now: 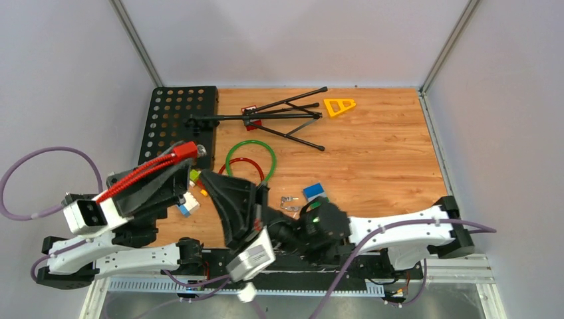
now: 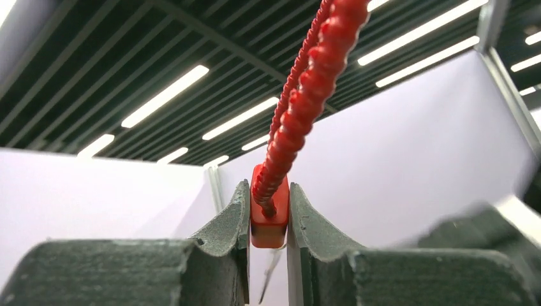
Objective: Lock with the key
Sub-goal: Lock the lock.
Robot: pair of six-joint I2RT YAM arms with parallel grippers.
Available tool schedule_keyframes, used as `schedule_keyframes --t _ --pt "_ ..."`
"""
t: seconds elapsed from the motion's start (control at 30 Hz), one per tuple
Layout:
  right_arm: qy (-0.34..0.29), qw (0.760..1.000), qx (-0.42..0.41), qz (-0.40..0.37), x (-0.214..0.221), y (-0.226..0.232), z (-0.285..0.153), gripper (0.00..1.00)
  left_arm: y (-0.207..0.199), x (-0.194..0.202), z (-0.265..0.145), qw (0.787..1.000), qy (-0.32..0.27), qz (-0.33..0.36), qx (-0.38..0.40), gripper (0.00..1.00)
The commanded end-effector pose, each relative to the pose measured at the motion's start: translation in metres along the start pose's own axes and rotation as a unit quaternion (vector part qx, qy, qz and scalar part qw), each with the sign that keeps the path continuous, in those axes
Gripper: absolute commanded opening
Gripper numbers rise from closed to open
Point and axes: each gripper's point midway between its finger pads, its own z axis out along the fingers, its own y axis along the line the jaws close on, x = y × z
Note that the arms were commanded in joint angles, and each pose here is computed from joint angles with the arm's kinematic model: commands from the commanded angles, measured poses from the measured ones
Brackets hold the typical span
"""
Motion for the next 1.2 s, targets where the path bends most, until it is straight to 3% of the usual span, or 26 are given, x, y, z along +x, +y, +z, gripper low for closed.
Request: schedule_keyframes --t 0.0,0.27,0.4,0.5,0.6,0.8,0.87,0.93,1.17 --pt "0.065 0.988 0.008 -0.142 0.033 0.030 -0.009 0.00 0.040 -0.013 -0.003 0.990 -0.017 -0.069 -0.119 0.00" --pt "0.063 0.998 0.018 0.014 0.022 -0.003 -0.015 0.00 0.026 -0.025 -0.008 0.995 -0.028 -0.061 -0.071 0.00" --pt "0.055 0.988 0.014 0.141 0.013 -0.026 -0.016 0.00 0.020 -0.031 -0.009 0.995 -0.030 -0.076 -0.052 0.00" --pt "0.038 0.971 -0.006 0.238 0.003 -0.044 -0.019 0.02 0.019 -0.027 -0.008 0.995 -0.002 -0.086 -0.045 0.00" --pt "0.040 0.940 -0.047 0.336 0.006 -0.052 -0.021 0.19 0.017 -0.016 -0.008 0.994 0.036 -0.098 -0.041 0.00" --pt "0.001 0.879 -0.106 0.465 0.003 -0.078 -0.027 0.36 0.012 -0.010 -0.007 0.990 0.059 -0.122 -0.035 0.00" --pt "-0.004 0.869 -0.130 0.478 0.003 -0.074 -0.027 0.37 0.009 -0.007 -0.006 0.989 0.063 -0.131 -0.032 0.00" --pt "-0.001 0.877 -0.142 0.458 0.007 -0.067 -0.027 0.38 0.008 -0.002 -0.004 0.987 0.066 -0.140 -0.036 0.00" --pt "0.000 0.948 -0.088 0.305 0.039 -0.061 -0.033 0.36 0.028 0.021 -0.003 0.965 0.060 -0.214 -0.137 0.00"
